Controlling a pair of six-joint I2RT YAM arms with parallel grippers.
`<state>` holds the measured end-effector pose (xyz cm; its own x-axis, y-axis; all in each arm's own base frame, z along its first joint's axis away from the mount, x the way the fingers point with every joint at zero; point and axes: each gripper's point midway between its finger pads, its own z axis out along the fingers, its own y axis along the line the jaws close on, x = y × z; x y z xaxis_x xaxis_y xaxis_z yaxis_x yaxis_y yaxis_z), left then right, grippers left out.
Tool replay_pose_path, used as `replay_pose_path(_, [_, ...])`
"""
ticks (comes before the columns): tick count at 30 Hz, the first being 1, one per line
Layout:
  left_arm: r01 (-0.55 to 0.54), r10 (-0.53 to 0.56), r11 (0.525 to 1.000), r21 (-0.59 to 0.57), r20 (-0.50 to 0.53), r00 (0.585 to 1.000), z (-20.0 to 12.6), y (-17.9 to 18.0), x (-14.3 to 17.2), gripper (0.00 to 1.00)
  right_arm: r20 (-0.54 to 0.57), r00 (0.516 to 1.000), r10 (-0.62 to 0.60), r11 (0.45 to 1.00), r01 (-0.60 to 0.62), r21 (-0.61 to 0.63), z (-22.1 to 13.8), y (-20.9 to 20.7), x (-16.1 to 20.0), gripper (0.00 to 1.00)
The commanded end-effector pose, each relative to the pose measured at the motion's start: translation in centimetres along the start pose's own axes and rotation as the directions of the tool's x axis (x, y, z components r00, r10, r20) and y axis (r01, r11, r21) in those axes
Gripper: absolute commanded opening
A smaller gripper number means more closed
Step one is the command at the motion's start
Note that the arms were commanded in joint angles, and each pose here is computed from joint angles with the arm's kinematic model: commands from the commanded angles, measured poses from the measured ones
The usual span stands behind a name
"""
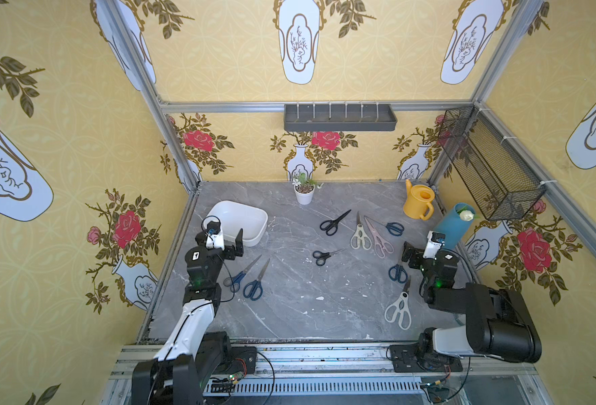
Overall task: Put the scissors into the storage box
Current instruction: Pick up the scissors from the center of the board.
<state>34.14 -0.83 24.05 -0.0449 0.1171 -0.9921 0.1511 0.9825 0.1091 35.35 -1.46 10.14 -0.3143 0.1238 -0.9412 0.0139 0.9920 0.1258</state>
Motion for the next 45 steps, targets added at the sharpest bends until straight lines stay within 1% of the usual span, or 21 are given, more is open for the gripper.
replay_pose_path(1, [0.028, -0.008, 0.997, 0.077, -0.245, 0.970, -1.7, -1.4, 2.6, 1.00, 0.040, 0.998, -0.048, 0.999, 0.049, -0.009, -1.3, 1.4, -3.0, 0.97])
replay_pose_path(4, [-0.030, 0.066, 0.990, 0.135, -0.274, 0.959, -2.6, -1.9, 0.5, 1.00, 0.139, 0.990, 0.034, 0.999, -0.030, -0.029, -3.7, 2.5, -7.4, 0.97])
replay_pose_path(6, [-0.065, 0.116, 0.982, 0.180, -0.286, 0.951, -2.9, -2.3, -1.0, 1.00, 0.142, 0.983, 0.113, 0.993, -0.109, -0.039, -5.2, 2.8, -9.9, 0.97])
replay_pose_path(9, [-0.049, 0.130, 0.976, 0.214, -0.385, 0.914, -3.0, -2.2, -1.6, 1.00, 0.108, 0.963, 0.247, 0.967, -0.252, 0.028, -6.8, 1.8, -12.0, 0.97])
replay_pose_path(10, [-0.037, 0.135, 0.973, 0.226, -0.437, 0.889, -3.0, -2.2, -1.3, 1.00, 0.101, 0.947, 0.306, 0.946, -0.314, 0.079, -7.3, 1.0, -12.5, 0.97])
replay_pose_path(12, [-0.022, 0.114, 0.985, 0.173, -0.545, 0.831, -2.9, -0.9, 0.1, 1.00, 0.082, 0.911, 0.404, 0.893, -0.412, 0.178, -8.0, -0.4, -12.6, 0.97])
replay_pose_path(13, [-0.022, 0.093, 0.992, 0.126, -0.591, 0.802, -2.9, -0.1, 0.8, 1.00, 0.049, 0.904, 0.424, 0.881, -0.425, 0.208, -8.3, -0.5, -12.6, 0.97])
replay_pose_path(14, [-0.019, 0.096, 0.992, 0.127, -0.629, 0.772, -3.3, 0.1, 1.3, 1.00, 0.004, 0.904, 0.427, 0.883, -0.418, 0.215, -8.5, -0.3, -12.7, 0.97])
replay_pose_path(16, [-0.023, 0.139, 0.984, 0.177, -0.677, 0.723, -4.2, -0.4, 2.3, 1.00, -0.039, 0.890, 0.454, 0.866, -0.431, 0.253, -8.8, -0.5, -12.6, 0.97])
replay_pose_path(18, [-0.027, 0.202, 0.968, 0.251, -0.706, 0.678, -5.4, -1.1, 3.8, 1.00, -0.053, 0.852, 0.521, 0.814, -0.477, 0.331, -9.3, -1.4, -11.7, 0.97])
replay_pose_path(19, [-0.019, 0.239, 0.955, 0.296, -0.728, 0.643, -6.2, -1.6, 4.7, 1.00, -0.075, 0.850, 0.521, 0.824, -0.478, 0.305, -9.3, -0.8, -11.7, 0.97])
replay_pose_path(20, [0.010, 0.259, 0.945, 0.328, -0.765, 0.589, -7.0, -2.0, 6.0, 1.00, -0.098, 0.850, 0.517, 0.839, -0.481, 0.255, -9.3, 0.1, -11.8, 0.97])
replay_pose_path(22, [0.103, 0.253, 0.936, 0.336, -0.847, 0.467, -8.2, -2.4, 8.7, 0.94, -0.124, 0.842, 0.525, 0.847, -0.502, 0.176, -9.6, 1.5, -11.8, 0.97])
replay_pose_path(24, [0.218, 0.245, 0.915, 0.338, -0.898, 0.366, -9.3, -3.4, 10.6, 0.84, -0.146, 0.849, 0.507, 0.861, -0.504, 0.062, -10.1, 3.4, -11.9, 0.97])
replay_pose_path(26, [0.245, 0.242, 0.912, 0.330, -0.913, 0.328, -9.2, -3.5, 11.9, 0.72, -0.168, 0.840, 0.515, 0.851, -0.525, -0.011, -10.5, 4.7, -11.7, 0.97])
replay_pose_path(28, [0.221, 0.257, 0.918, 0.330, -0.918, 0.303, -8.8, -3.0, 13.1, 0.61, -0.243, 0.827, 0.506, 0.842, -0.535, -0.069, -10.5, 6.2, -10.9, 0.99])
replay_pose_path(31, [0.164, 0.311, 0.920, 0.355, -0.919, 0.244, -8.6, -1.8, 15.4, 0.54, -0.388, 0.793, 0.470, 0.828, -0.548, -0.119, -10.4, 9.2, -8.6, 1.00])
replay_pose_path(35, [0.104, 0.386, 0.907, 0.408, -0.905, 0.178, -8.9, -0.7, 18.3, 0.54, -0.521, 0.797, 0.305, 0.886, -0.438, -0.151, -11.1, 14.1, -4.4, 0.98])
replay_pose_path(39, [0.071, 0.427, 0.895, 0.440, -0.892, 0.148, -8.7, 0.0, 19.9, 0.52, -0.622, 0.777, 0.093, 0.927, -0.295, -0.230, -12.3, 20.8, -0.4, 0.98])
replay_pose_path(41, [0.071, 0.429, 0.894, 0.443, -0.890, 0.151, -8.2, 0.1, 20.1, 0.49, -0.641, 0.768, 0.004, 0.922, -0.251, -0.294, -13.0, 24.7, 1.1, 0.99])
replay_pose_path(45, [0.083, 0.431, 0.892, 0.444, -0.891, 0.142, -7.5, 0.1, 20.8, 0.44, -0.658, 0.748, -0.084, 0.896, -0.232, -0.378, -13.6, 30.5, 3.6, 0.99])
